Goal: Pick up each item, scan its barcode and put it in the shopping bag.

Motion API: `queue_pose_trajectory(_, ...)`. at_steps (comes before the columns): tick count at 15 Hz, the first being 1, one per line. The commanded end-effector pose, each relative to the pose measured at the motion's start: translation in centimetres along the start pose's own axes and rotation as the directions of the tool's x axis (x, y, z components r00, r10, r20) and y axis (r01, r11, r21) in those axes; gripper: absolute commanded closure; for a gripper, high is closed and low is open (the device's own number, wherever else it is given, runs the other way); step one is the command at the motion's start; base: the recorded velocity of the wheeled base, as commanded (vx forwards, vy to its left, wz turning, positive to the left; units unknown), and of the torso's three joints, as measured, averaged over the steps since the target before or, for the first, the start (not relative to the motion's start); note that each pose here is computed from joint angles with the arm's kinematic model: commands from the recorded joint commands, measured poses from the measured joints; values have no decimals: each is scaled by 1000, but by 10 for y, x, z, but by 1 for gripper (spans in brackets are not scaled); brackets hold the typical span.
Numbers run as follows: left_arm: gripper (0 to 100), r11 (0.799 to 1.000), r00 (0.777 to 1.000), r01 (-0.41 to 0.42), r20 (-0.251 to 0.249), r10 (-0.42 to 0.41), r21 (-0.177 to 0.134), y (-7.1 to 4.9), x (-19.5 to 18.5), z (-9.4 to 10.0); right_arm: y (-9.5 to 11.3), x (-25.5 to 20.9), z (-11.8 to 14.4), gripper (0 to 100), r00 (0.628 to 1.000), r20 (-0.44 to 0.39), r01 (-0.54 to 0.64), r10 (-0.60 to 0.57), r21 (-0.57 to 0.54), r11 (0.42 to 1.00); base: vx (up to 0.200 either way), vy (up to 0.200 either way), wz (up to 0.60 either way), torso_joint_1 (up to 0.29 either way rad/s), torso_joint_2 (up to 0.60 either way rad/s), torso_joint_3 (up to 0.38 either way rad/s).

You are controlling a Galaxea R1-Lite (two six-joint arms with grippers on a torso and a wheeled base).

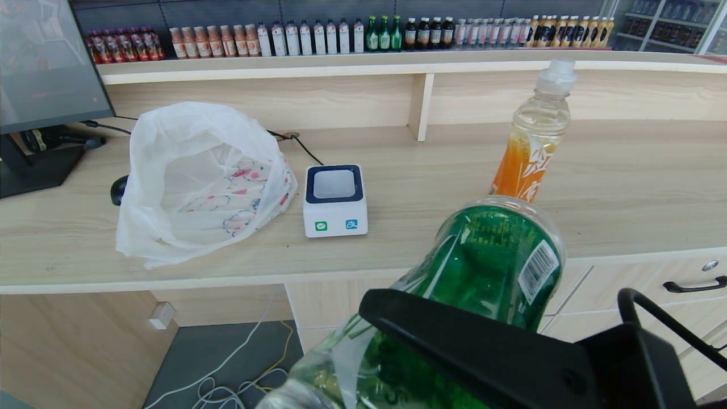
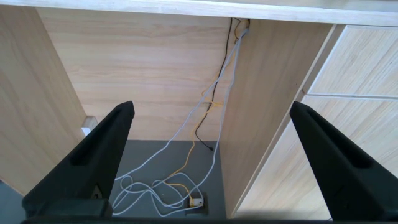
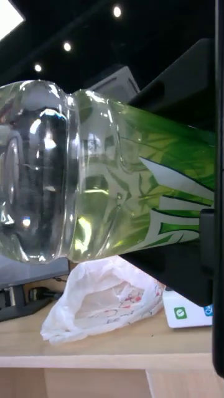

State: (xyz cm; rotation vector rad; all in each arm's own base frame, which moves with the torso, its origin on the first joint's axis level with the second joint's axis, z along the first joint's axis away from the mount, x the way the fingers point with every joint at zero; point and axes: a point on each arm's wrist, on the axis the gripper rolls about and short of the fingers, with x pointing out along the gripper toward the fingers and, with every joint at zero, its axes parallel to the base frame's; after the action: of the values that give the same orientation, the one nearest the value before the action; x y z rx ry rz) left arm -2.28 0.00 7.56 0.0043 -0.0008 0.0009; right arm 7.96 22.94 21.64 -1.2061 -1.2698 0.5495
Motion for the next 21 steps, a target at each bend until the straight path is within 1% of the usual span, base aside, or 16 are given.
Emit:
queue_pose_trajectory(1,0,1000,1000,-1,1,1,0,0,0,0,3,-7,-2,100,1000,-10,-23,24,108,994,0,0,0,0,0,0)
queue_pose_trajectory(3,0,1000,1000,-1,1,1,0,0,0,0,0,-14,-10,100,999,-44,-16,26,202,979,0,0,0,0,0,0)
queue_pose_trajectory(4,0,1000,1000,-1,1,1,0,0,0,0,-2,-19,-15,100,998,-61,-6,23,279,960,0,0,0,0,0,0)
queue_pose_trajectory(5,0,1000,1000,-1,1,1,0,0,0,0,0,-21,-17,100,997,-69,-7,37,396,918,0,0,0,0,0,0)
queue_pose_trajectory(6,0,1000,1000,-1,1,1,0,0,0,0,0,-22,-19,100,997,-74,-2,38,434,901,0,0,0,0,0,0)
queue_pose_trajectory(7,0,1000,1000,-1,1,1,0,0,0,0,-13,-24,-28,100,993,-115,64,-15,442,895,0,0,0,0,0,0)
queue_pose_trajectory(8,0,1000,1000,-1,1,1,0,0,0,0,-19,-24,-31,100,991,-130,92,-36,458,884,0,0,0,0,0,0)
queue_pose_trajectory(10,0,1000,1000,-1,1,1,0,0,0,0,-9,-37,-28,100,993,-115,54,21,607,793,0,0,0,0,0,0)
queue_pose_trajectory(12,0,1000,1000,-1,1,1,0,0,0,0,-4,-40,-25,100,993,-110,35,51,665,746,0,0,0,0,0,0)
queue_pose_trajectory(13,0,1000,1000,-1,1,1,-1,0,0,0,-6,-36,-26,100,992,-119,59,34,691,720,0,0,0,0,0,0)
queue_pose_trajectory(14,0,1000,1000,-1,1,1,0,0,0,0,-3,-32,-27,100,990,-136,72,45,742,667,0,0,0,0,0,0)
queue_pose_trajectory(15,0,1000,1000,-1,1,1,0,0,0,0,-3,-27,-28,100,986,-163,102,37,763,638,0,0,0,0,0,0)
queue_pose_trajectory(16,0,1000,1000,-1,1,1,0,0,0,0,-5,-22,-29,100,983,-183,129,20,765,631,0,0,0,0,0,0)
queue_pose_trajectory(17,0,1000,1000,-1,1,1,0,0,0,0,-4,-17,-30,100,978,-209,155,22,788,596,0,0,0,0,0,0)
queue_pose_trajectory(19,0,1000,1000,-2,1,2,-1,0,0,0,5,-11,-34,100,972,-231,181,45,856,485,0,0,0,0,0,0)
queue_pose_trajectory(21,0,1000,1000,-1,1,1,0,0,0,0,17,-5,-42,100,958,-276,234,75,908,346,0,0,0,0,0,0)
